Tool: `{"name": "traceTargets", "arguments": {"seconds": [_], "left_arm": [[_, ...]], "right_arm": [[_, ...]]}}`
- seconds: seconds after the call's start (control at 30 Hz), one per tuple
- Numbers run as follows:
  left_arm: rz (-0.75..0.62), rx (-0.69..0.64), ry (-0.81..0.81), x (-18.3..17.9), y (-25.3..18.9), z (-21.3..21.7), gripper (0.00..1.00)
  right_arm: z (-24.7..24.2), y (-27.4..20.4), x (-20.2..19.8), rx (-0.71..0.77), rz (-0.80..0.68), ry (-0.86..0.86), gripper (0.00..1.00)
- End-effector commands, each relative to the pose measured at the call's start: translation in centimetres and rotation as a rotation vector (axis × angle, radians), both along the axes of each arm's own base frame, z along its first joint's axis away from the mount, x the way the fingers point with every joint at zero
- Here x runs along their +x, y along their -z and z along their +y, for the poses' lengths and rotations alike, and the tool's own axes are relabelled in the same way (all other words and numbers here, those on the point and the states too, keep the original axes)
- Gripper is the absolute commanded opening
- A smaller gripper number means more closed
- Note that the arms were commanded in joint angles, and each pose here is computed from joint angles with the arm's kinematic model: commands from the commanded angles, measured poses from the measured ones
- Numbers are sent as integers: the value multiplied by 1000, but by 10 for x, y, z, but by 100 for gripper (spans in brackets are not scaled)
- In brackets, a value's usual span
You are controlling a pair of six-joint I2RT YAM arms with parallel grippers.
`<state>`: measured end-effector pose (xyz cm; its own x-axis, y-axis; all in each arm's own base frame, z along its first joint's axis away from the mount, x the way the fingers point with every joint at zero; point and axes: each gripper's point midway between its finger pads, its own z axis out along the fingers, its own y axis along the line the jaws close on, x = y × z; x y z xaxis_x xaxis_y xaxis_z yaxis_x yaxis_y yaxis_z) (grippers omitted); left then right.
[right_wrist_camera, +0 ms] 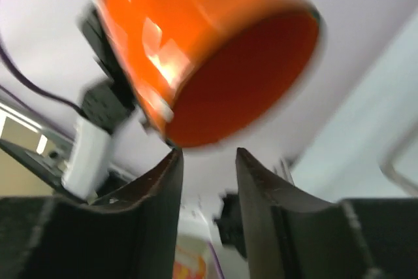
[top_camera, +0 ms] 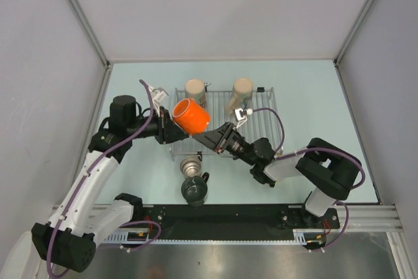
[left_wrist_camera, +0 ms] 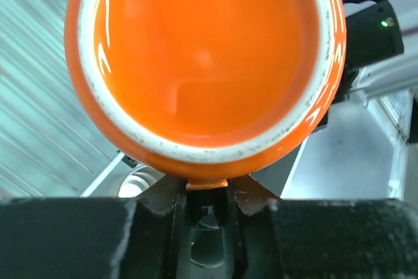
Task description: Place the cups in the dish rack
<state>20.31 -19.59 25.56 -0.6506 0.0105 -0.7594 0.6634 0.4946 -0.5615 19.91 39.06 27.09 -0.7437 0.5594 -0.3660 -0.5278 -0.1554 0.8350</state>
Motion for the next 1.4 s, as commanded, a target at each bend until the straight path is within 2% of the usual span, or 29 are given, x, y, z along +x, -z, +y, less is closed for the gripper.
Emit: {"name": "traceTargets", "arguments": {"seconds": [0.0,0.1,0.13,0.17,0.23,0.3,0.37,0.4,0.43,0.5,0.53,0.63,0.9,1.17,1.37], "left_arm": [[-483,-64,124,-2,-95,-10,0],[-497,-32,74,8,-92,-6,0],[-496,-19,59,12,-90,-6,0],[-493,9,22,20,-85,-5,0],[-481,64,4,31,-70,-8,0],[-462,116,-17,38,-56,-14,0],[-449,170,16,42,-38,-29,0],[-442,208,-8,49,-30,-31,0],[-422,239,-6,56,-19,-37,1],[-427,272,-5,63,-14,-46,0],[-404,304,-2,71,-1,-51,0],[-406,348,-17,85,3,-59,0],[-379,465,-54,126,31,-75,0],[-351,542,-108,155,55,-81,0],[-358,558,-148,172,58,-86,0]], "right_arm": [[-22,15,-46,-63,-109,-131,45],[-40,22,-45,-112,-115,-111,48],[-48,4,-50,-91,-151,-102,50],[-49,14,-46,-153,-144,-88,51],[-59,2,-50,-198,-164,-67,55],[-65,-23,-50,-233,-248,-16,56],[-81,-37,-52,-312,-253,42,60],[-87,-60,-50,-327,-335,95,62],[-94,-51,-50,-407,-306,109,63],[-116,-86,-50,-409,-377,217,65],[-124,-79,-45,-463,-349,256,65],[-141,-81,-44,-495,-354,316,66],[-148,-50,-29,-604,-328,357,66],[-146,-34,-27,-643,-334,344,65],[-150,-28,-31,-646,-355,339,66]]}}
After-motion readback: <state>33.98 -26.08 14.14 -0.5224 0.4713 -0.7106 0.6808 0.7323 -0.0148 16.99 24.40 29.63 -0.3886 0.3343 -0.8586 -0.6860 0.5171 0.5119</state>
